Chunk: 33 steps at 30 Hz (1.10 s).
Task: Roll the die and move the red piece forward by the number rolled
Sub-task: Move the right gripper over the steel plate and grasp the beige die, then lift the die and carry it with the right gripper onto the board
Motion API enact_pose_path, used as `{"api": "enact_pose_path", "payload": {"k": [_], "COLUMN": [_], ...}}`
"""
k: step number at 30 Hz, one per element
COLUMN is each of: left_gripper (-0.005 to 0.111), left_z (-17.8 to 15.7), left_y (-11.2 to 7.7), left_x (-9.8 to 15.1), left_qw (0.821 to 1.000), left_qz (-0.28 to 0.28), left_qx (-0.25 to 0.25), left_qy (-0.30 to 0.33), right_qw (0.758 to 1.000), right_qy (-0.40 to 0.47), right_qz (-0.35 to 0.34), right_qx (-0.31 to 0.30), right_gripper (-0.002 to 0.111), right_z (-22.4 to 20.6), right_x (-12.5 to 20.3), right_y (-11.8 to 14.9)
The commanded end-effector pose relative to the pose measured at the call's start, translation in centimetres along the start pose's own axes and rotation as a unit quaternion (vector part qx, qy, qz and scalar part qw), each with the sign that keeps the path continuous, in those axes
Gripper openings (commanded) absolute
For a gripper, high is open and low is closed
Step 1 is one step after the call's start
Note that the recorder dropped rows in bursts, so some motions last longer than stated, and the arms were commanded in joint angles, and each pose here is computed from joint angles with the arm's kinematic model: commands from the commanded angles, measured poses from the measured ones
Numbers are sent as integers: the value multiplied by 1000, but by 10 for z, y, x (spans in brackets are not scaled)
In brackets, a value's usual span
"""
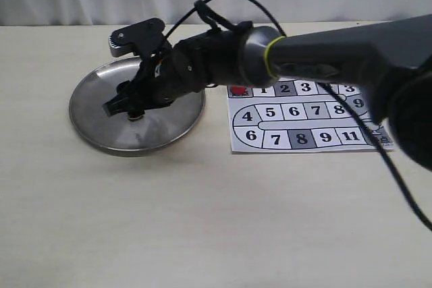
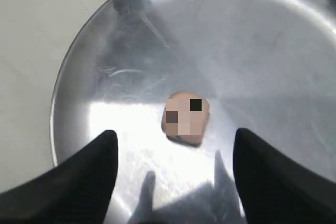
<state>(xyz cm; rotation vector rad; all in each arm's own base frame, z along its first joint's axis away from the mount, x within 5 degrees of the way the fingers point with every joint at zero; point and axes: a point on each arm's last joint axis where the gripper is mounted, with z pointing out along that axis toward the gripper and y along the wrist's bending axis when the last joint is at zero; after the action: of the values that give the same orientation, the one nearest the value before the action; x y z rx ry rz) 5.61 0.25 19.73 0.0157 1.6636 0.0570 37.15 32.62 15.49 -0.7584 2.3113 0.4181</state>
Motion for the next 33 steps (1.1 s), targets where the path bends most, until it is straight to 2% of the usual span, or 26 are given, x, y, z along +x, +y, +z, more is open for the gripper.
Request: {"api": "enact_pose_path", "payload": {"k": [1, 7, 11, 14, 18, 19, 23, 26, 29, 33], "left_gripper": [0, 0, 0, 0, 0, 0, 0, 0, 0, 0], "left_z": [0, 0, 0, 0, 0, 0, 0, 0, 0, 0], "left_y": [0, 0, 0, 0, 0, 0, 0, 0, 0, 0], "left_x": [0, 0, 0, 0, 0, 0, 0, 0, 0, 0], "left_qw": [1000, 1000, 1000, 1000, 1000, 1000, 1000, 1000, 1000, 1000], "left_qz": [0, 0, 0, 0, 0, 0, 0, 0, 0, 0], "left_qx": [2, 2, 2, 2, 2, 2, 2, 2, 2, 2], "left_qy": [-4, -4, -4, -4, -4, -4, -4, -4, -4, -4], "right_qw": [999, 998, 997, 997, 997, 997, 997, 997, 997, 995], "right_qy": [10, 23, 27, 24, 16, 17, 23, 30, 35, 30], "right_qz": [-30, -54, -75, -78, -77, -74, -68, -55, -40, 3], "right_qx": [-6, 6, 15, 17, 18, 17, 22, 33, 53, 95], "right_gripper": [60, 60, 57, 40, 9, 4, 4, 4, 4, 4], "right_z": [26, 60, 64, 62, 49, 44, 12, -27, -69, -125], "right_x": [-8, 1, 4, 2, -8, -11, -30, -49, -65, -78], "right_y": [5, -1, -3, -4, -5, -4, -10, -24, -46, -91]}}
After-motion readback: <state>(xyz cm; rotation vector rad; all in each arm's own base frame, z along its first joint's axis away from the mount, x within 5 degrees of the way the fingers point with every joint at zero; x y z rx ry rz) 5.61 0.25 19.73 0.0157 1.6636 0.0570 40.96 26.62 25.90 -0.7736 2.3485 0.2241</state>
